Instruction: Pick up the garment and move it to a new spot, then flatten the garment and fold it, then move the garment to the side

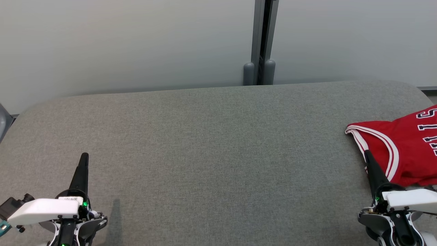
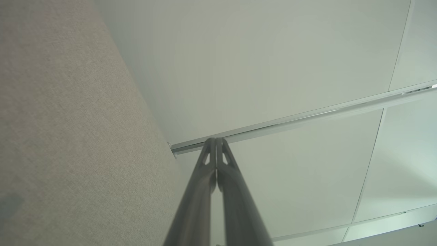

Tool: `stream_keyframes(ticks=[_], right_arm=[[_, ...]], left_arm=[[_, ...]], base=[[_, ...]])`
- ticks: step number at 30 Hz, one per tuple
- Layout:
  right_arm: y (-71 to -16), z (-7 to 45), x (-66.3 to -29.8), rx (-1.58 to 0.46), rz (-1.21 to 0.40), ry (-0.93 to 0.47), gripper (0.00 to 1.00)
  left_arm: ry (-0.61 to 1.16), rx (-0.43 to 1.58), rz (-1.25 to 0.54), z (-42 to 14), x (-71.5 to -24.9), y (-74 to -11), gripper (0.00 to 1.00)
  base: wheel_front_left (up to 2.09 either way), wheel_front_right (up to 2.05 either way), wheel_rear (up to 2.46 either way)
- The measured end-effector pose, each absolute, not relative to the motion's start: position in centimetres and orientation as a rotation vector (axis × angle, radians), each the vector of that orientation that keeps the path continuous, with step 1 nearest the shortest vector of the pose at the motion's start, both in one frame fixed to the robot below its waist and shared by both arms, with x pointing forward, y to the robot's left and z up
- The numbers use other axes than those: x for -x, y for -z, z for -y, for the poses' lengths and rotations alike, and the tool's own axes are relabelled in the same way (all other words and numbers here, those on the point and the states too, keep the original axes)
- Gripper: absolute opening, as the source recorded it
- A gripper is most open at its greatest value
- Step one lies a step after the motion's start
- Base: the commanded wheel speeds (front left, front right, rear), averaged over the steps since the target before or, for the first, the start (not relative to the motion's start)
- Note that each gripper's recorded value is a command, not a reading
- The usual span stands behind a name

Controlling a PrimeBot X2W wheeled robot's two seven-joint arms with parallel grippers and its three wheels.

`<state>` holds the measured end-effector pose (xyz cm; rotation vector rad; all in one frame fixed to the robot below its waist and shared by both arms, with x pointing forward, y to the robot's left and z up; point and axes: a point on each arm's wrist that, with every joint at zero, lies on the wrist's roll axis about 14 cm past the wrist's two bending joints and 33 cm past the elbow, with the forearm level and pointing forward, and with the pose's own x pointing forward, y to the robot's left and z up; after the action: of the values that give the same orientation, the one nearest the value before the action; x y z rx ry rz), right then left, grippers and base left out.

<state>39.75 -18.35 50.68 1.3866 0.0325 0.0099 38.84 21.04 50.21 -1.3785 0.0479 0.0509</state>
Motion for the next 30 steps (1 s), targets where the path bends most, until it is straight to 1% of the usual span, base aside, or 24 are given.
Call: stream_keyframes(ticks=[17, 30], right_arm=[[-51.0, 18.6, -40.2, -1.515, -0.017, -0.009, 0.0], [-51.2, 18.8, -40.5, -1.579, -0.009, -0.009, 0.0]], left_arm=[[-0.031, 1.515, -0.016, -21.0, -39.4, -50.9, 0.0], [-0.017, 1.578, 0.002, -21.0, -39.7, -51.2, 0.0]], base=[[0.0, 0.0, 0.0], [0.0, 0.0, 0.0]])
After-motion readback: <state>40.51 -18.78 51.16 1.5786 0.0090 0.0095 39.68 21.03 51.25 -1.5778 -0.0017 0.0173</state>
